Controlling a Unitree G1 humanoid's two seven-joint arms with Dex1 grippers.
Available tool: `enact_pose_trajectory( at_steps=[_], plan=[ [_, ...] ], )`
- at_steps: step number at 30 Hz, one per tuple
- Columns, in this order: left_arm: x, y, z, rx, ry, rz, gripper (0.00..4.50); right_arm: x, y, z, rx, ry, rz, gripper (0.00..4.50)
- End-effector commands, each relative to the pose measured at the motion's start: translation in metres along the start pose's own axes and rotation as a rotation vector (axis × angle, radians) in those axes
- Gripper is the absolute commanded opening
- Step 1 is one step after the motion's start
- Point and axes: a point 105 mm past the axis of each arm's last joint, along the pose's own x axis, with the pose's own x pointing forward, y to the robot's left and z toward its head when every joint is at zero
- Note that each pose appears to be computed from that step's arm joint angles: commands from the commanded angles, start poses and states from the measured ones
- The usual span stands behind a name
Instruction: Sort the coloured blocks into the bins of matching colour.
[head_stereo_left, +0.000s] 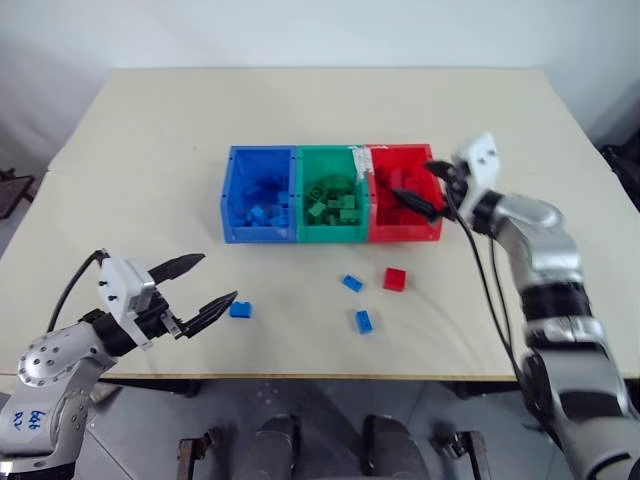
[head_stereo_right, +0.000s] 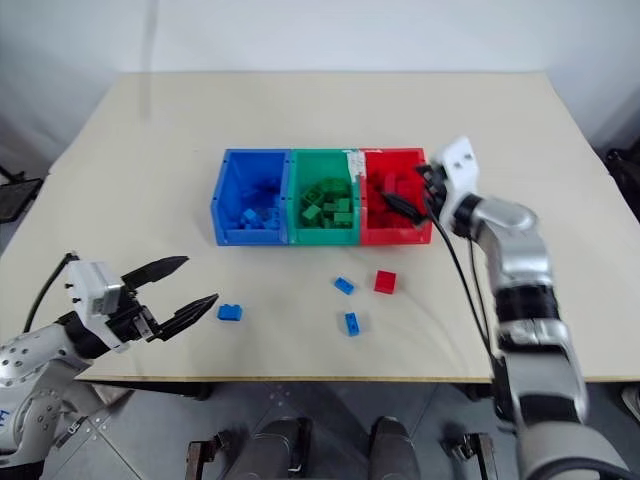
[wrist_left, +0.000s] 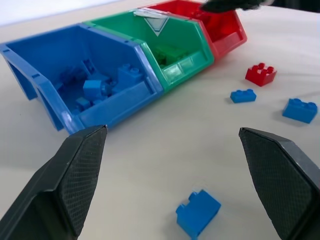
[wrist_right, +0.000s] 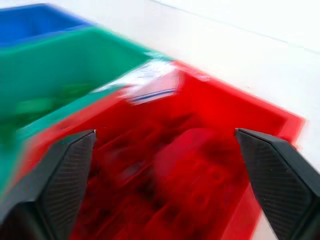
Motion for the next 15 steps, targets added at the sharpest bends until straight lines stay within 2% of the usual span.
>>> enact_pose_trajectory(
  at_steps=[1, 4, 9, 12, 15],
  plan=[
    [0.011, -0.006, 0.003, 0.026, -0.008, -0.092, 4.50, -0.038, 0.026, 0.029, -0.073, -0.104, 0.155, 4.47],
    [0.026, -0.014, -0.002, 0.040, 0.013, -0.204, 4.50, -0.086, 0.035, -0.001, -0.105, 0.043, 0.171, 4.47],
    [0.049, -0.021, -0.010, 0.049, 0.040, -0.343, 4.50, -0.145, 0.037, -0.032, -0.128, 0.189, 0.126, 4.47],
    [0.059, -0.020, -0.010, 0.076, 0.033, -0.384, 4.50, -0.166, 0.038, -0.044, -0.134, 0.225, 0.097, 4.47],
    [0.064, -0.018, -0.008, 0.098, 0.019, -0.402, 4.50, -0.172, 0.038, -0.052, -0.137, 0.251, 0.088, 4.47]
  ],
)
